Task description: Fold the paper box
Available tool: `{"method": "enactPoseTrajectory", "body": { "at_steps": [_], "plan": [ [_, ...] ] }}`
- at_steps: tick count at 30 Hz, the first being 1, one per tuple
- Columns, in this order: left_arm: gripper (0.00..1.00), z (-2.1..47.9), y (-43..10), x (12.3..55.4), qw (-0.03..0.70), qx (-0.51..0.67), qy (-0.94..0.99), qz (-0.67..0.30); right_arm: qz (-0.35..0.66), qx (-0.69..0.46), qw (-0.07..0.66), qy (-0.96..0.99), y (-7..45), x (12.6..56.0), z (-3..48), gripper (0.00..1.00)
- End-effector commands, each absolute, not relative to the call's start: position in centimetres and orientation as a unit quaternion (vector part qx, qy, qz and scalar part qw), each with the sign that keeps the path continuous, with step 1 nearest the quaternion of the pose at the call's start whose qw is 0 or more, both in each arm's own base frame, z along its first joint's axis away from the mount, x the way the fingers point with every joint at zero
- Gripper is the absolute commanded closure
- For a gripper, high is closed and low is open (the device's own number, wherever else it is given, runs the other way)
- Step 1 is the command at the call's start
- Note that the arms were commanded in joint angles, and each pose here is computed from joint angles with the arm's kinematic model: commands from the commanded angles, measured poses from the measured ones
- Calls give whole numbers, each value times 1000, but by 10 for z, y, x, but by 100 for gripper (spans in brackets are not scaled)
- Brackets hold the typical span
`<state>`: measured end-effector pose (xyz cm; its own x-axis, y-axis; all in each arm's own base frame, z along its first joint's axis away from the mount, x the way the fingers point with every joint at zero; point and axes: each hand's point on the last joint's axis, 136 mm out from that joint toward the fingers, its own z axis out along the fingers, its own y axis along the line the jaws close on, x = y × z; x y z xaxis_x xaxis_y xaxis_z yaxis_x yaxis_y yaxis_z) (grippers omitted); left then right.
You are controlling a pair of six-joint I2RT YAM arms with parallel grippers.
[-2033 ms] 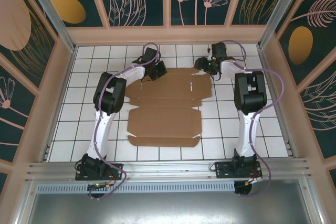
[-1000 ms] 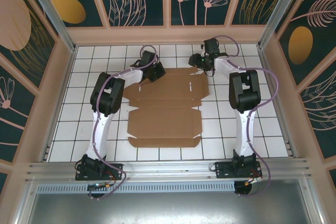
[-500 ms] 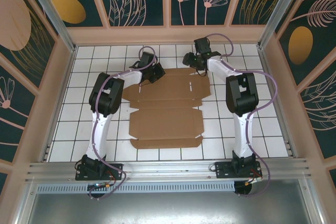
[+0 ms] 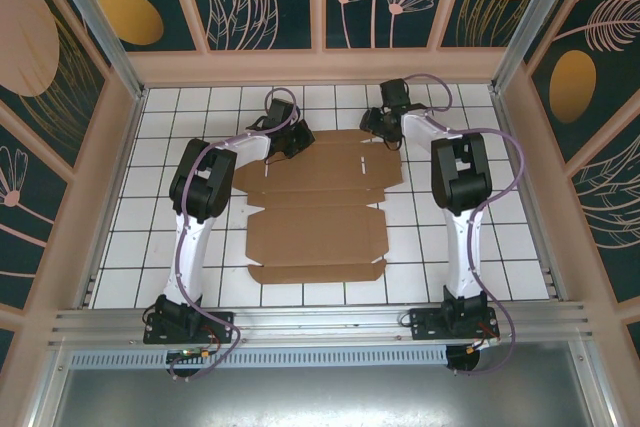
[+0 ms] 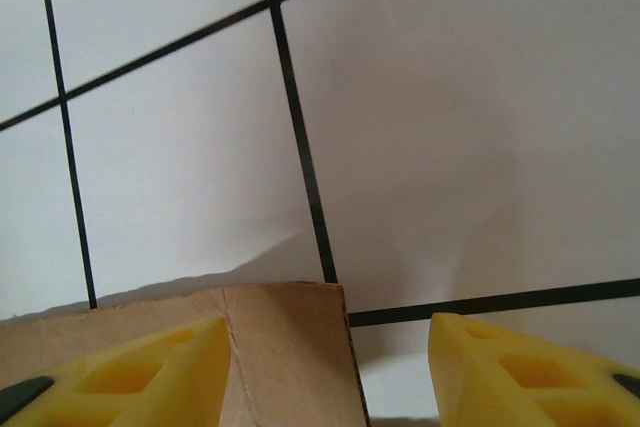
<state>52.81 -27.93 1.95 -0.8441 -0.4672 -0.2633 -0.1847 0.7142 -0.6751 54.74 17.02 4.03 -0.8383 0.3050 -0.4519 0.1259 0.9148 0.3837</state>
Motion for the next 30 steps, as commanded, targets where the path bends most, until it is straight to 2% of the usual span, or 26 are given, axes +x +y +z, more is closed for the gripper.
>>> {"method": "enactPoseTrajectory", "body": {
  "at_steps": [1,5,16,30],
  "plan": [
    [100,-32,-257,496,142,-195,933,-266,210,94,237,944,185,547,24,45],
    [100,-31,-257,496,143,-194,934,-266,239,67,253,935,203,546,39,46],
    [100,-32,-256,496,144,-191,935,-263,236,32,272,933,213,540,55,52],
    [100,-34,-257,494,140,-189,935,-265,149,-38,314,937,229,535,66,52]
  ]
}}
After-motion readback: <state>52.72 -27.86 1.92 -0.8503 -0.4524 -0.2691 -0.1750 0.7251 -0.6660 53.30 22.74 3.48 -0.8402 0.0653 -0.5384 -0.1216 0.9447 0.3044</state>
